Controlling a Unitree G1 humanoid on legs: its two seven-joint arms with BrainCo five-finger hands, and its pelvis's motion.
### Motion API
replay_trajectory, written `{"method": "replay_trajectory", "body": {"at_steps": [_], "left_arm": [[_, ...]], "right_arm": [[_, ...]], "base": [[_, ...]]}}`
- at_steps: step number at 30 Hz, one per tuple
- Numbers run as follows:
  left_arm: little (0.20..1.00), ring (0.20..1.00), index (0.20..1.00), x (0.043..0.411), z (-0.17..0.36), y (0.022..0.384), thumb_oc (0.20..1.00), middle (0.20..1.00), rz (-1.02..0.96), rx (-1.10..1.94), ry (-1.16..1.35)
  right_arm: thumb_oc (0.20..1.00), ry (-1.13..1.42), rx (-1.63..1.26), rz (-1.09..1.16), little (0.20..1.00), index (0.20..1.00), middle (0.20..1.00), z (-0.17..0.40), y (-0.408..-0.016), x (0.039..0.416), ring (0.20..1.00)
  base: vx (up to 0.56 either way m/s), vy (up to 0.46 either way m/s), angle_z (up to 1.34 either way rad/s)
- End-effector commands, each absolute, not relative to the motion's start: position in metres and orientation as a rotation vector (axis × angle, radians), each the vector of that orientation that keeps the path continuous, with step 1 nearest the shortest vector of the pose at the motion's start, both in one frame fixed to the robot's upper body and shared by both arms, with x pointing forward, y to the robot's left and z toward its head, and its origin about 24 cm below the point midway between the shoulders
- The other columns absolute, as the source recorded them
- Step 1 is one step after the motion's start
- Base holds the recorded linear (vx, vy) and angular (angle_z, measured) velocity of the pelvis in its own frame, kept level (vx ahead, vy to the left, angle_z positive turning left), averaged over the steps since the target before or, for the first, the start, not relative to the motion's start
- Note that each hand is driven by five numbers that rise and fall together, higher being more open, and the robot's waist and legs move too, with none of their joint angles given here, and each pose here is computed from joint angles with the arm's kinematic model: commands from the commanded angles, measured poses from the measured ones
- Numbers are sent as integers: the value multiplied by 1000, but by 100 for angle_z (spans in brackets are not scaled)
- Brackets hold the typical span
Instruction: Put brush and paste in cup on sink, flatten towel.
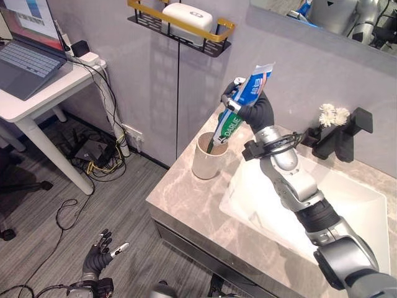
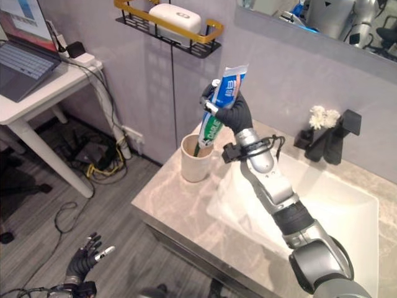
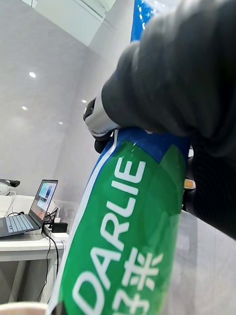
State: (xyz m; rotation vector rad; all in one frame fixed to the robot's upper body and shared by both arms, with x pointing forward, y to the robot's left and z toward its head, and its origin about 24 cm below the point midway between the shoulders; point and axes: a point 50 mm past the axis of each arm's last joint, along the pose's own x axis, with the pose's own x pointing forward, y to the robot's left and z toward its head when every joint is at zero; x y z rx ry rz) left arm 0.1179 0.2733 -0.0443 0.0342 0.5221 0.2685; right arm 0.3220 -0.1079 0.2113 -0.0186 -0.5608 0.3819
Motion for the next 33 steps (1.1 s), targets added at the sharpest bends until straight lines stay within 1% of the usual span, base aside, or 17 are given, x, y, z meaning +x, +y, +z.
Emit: {"method": "replay_trajectory", "body": {"at_steps": [1,23,24,25,33], "left_arm": [[1000,1000,1000,126,-31,281,1000,1000,257,87,450],[1000,1000,1000,124,-36,277,1000,1000,265,73,469],[1000,1000,1000,124,-36,277,1000,1000,266,72,469],[1000,1000,1000,124,-36,277,1000,1000,268,71,469],[1000,1000,1000,126,-37,276,1000,1000,268,70,467]], "right_arm": [[200,-801,-67,435,200,200,200,266,-103,306,200],[200,-710,-68,516,200,200,200,241,-97,300,200],[435,-713,-74,519,435,435,435,241,-96,299,435],[1000,-717,-81,506,1000,1000,1000,241,-97,299,1000],[1000,-763,-63,492,1000,1000,1000,248,-98,295,1000]], "base": [[0,0,0],[0,0,0],[0,0,0],[0,0,0],[-1,2,-1]]}}
